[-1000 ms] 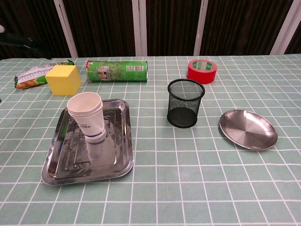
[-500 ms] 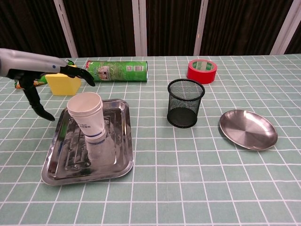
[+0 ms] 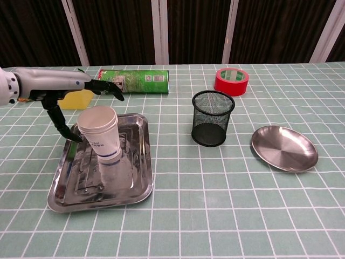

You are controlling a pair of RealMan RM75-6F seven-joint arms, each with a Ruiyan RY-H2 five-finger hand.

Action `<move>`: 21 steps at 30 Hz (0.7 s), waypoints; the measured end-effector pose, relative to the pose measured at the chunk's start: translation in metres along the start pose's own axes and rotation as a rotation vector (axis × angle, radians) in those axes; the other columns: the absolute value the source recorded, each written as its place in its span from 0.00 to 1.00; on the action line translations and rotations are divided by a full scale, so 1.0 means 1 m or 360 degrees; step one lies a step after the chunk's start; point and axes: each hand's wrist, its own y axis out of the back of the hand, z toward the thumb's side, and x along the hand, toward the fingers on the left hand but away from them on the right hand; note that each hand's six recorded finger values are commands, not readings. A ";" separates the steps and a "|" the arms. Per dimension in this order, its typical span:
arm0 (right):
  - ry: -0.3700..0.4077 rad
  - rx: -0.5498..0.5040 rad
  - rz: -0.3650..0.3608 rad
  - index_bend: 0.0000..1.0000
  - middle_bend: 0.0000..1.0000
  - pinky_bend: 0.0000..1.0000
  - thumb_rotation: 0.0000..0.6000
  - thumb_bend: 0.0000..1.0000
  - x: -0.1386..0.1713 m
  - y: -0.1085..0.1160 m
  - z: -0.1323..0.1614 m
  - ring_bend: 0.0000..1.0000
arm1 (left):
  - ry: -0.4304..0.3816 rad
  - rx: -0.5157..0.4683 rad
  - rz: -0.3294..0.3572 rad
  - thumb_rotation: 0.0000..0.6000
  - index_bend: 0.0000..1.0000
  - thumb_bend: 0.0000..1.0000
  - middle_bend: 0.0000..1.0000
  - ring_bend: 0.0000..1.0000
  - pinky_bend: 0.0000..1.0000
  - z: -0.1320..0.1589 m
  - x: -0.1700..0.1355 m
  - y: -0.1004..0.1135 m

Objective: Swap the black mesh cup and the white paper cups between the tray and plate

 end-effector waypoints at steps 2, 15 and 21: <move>0.0000 -0.0002 0.0007 0.00 0.00 0.00 1.00 0.00 -0.001 -0.001 0.000 0.00 | -0.0007 0.0001 0.0001 1.00 0.17 0.19 0.07 0.04 0.14 0.001 0.000 0.000; -0.0033 -0.0063 0.0053 0.00 0.00 0.00 1.00 0.00 -0.007 -0.006 -0.006 0.00 | -0.0048 -0.0081 -0.0013 1.00 0.25 0.37 0.19 0.15 0.24 0.006 -0.003 -0.001; -0.0048 -0.0084 0.0050 0.00 0.00 0.00 1.00 0.00 -0.007 -0.005 -0.008 0.00 | -0.0048 -0.0089 -0.0023 1.00 0.26 0.37 0.19 0.16 0.25 0.006 -0.003 -0.003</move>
